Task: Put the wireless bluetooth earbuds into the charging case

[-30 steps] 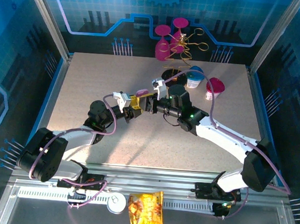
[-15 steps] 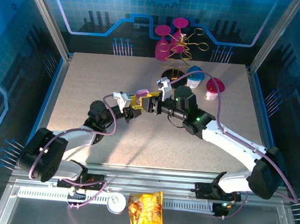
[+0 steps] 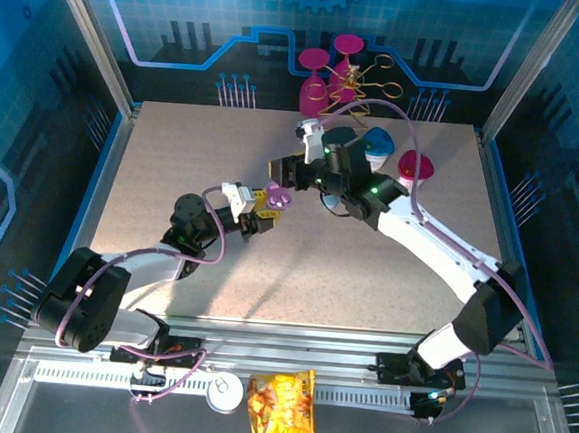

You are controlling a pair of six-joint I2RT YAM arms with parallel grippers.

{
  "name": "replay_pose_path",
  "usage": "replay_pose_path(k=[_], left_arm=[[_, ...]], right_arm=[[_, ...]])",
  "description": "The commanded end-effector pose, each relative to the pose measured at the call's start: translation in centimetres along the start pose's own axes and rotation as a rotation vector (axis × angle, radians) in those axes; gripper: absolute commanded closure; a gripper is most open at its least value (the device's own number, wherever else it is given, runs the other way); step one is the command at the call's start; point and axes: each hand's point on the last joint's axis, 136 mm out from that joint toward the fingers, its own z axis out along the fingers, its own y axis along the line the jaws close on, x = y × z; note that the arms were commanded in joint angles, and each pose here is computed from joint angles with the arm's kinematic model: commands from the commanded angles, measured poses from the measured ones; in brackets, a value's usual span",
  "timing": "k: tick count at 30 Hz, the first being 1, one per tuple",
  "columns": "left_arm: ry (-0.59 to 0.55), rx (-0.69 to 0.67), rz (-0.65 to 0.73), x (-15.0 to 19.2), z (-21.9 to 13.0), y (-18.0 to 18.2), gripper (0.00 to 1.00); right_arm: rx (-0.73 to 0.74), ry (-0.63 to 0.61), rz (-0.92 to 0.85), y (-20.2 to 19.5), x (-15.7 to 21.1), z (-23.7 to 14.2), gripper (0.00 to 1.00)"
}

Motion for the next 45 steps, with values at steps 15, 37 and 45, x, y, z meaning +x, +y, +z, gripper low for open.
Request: replay_pose_path(k=[15,37,45], left_arm=[[-0.045,-0.029,0.013,-1.5,-0.1,0.2,0.7],[-0.09,-0.032,0.032,-2.6,-0.8,-0.3,0.7],[-0.087,-0.038,0.036,-2.5,-0.9,-0.3,0.69]], right_arm=[[-0.04,0.074,0.04,-0.4,4.4,-3.4,0.43],[-0.397,0.171,0.484,0.3,7.0,-0.1,0.27],[-0.465,0.204,0.559,0.8,7.7,0.9,0.61]])
